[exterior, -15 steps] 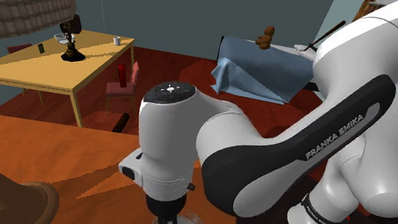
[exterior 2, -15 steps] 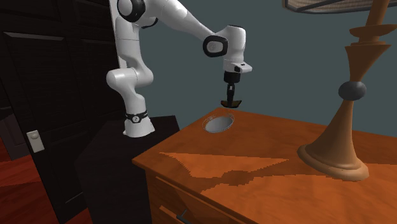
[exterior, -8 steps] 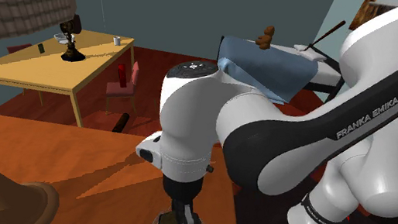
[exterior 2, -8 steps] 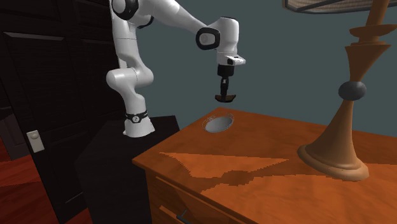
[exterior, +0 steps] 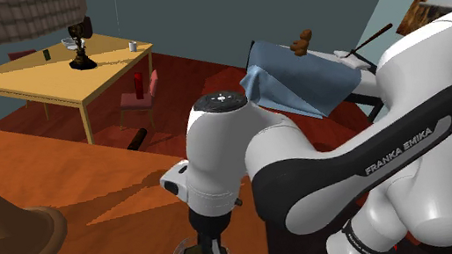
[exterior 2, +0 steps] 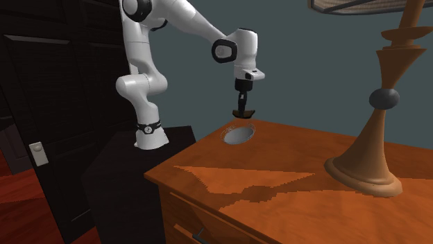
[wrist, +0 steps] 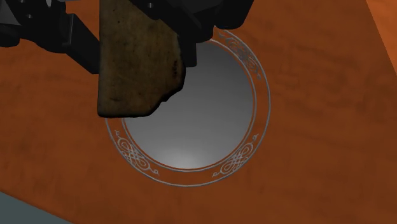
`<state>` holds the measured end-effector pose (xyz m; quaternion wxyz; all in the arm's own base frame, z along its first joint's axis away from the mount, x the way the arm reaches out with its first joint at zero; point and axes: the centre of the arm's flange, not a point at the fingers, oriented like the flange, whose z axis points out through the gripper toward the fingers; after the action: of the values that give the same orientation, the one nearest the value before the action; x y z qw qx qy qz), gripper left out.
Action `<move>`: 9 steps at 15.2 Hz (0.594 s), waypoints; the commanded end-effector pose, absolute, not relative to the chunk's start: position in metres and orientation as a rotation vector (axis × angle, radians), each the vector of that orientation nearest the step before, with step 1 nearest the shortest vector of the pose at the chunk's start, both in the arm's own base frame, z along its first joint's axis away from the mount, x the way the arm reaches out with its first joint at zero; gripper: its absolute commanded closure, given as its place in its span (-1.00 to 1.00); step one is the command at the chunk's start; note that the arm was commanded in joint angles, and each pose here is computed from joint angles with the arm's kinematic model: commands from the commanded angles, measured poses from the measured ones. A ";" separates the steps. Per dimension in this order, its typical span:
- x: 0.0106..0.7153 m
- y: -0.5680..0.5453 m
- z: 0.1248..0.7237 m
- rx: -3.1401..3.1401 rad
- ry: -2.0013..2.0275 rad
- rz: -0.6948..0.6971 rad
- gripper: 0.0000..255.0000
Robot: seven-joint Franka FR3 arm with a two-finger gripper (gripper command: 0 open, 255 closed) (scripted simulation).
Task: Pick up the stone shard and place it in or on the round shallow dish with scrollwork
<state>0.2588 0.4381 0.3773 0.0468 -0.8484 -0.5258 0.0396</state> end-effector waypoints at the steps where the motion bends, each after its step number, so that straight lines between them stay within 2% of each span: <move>1: 0.258 0.439 0.366 -2.589 -1.604 0.120 1.00; 9: 0.258 0.439 0.332 -2.588 -1.604 0.120 1.00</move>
<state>0.2589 0.4386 0.3335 0.0468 -0.8484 -0.5258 0.0397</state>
